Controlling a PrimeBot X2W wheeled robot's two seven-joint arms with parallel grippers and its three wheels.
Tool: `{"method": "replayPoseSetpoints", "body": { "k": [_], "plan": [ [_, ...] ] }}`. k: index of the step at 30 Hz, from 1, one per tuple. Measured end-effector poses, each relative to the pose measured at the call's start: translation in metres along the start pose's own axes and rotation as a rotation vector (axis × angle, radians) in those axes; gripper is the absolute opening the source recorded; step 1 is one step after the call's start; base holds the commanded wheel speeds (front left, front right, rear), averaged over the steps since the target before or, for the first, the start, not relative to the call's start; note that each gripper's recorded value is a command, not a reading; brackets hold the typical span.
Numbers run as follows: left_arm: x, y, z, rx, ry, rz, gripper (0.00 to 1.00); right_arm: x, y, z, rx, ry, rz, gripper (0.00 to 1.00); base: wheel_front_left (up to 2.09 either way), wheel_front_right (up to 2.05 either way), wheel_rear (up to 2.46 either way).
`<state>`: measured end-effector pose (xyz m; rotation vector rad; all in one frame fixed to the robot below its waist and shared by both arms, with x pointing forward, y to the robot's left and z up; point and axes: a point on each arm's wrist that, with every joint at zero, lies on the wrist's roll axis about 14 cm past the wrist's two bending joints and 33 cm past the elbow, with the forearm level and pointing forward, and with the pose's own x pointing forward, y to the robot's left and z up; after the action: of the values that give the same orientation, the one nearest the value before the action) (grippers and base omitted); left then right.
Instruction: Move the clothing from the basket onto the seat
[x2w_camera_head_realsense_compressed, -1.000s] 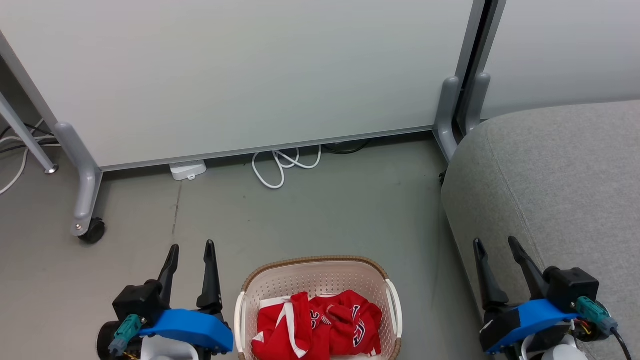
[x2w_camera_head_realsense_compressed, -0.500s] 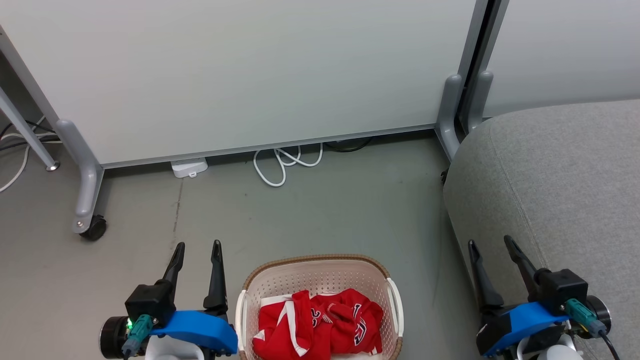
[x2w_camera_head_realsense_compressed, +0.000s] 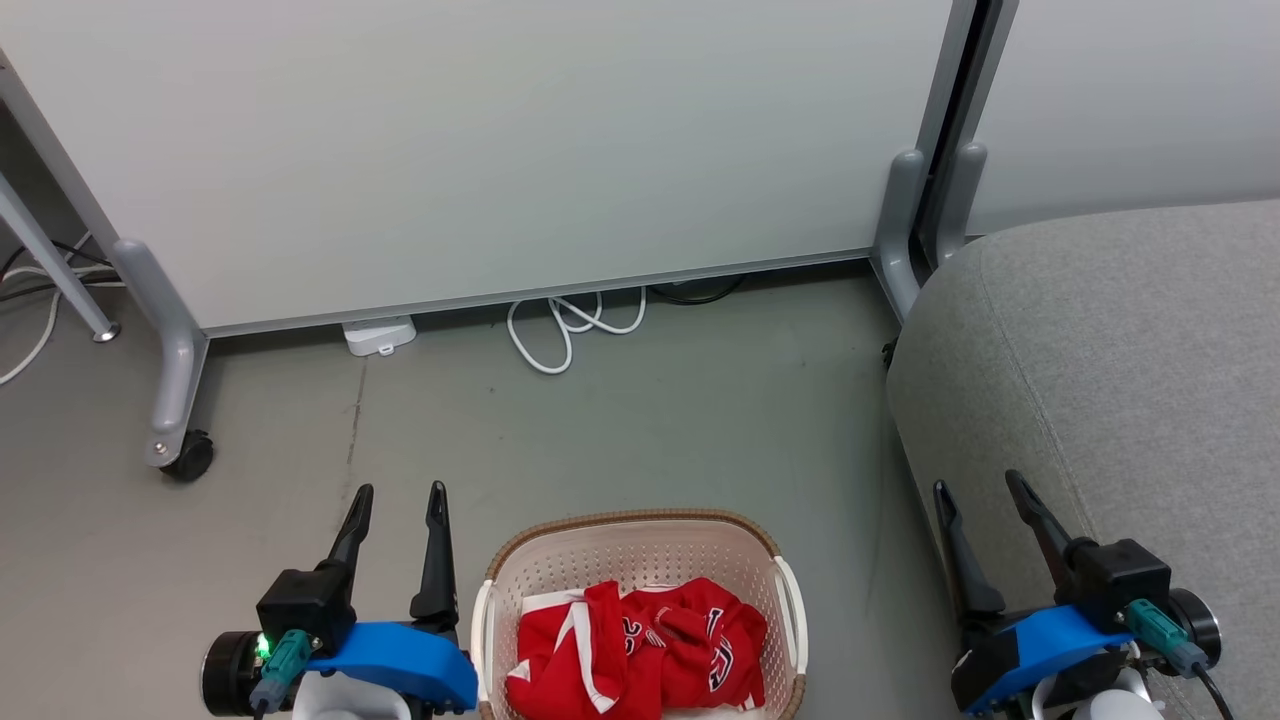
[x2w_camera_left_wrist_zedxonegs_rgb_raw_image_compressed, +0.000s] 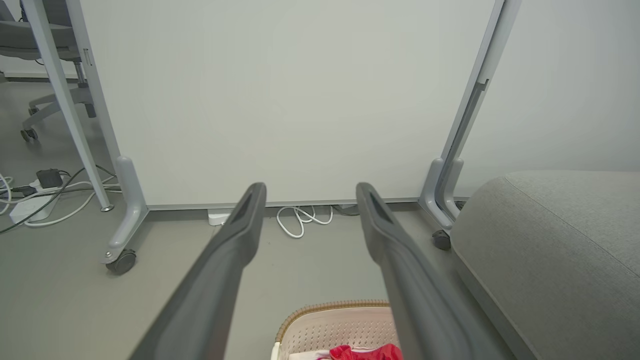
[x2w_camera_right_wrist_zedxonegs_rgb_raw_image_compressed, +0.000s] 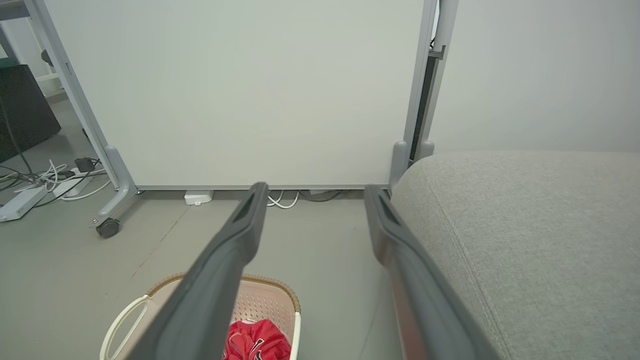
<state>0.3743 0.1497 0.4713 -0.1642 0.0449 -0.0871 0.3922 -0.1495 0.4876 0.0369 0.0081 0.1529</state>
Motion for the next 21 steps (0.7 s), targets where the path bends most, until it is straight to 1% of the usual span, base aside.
{"method": "replayPoseSetpoints", "body": {
  "k": [9, 21],
  "plan": [
    [0.002, -0.001, -0.005, -0.008, 0.015, -0.003, 1.0, 0.002, 0.0, 0.0, 0.008, -0.002, 0.002, 1.0, 0.0, 0.0, 0.0],
    [0.025, -0.018, -0.038, -0.031, 0.115, -0.053, 1.0, 0.006, -0.01, -0.003, 0.01, 0.001, -0.022, 1.0, 0.0, 0.0, 0.0]
  ]
}}
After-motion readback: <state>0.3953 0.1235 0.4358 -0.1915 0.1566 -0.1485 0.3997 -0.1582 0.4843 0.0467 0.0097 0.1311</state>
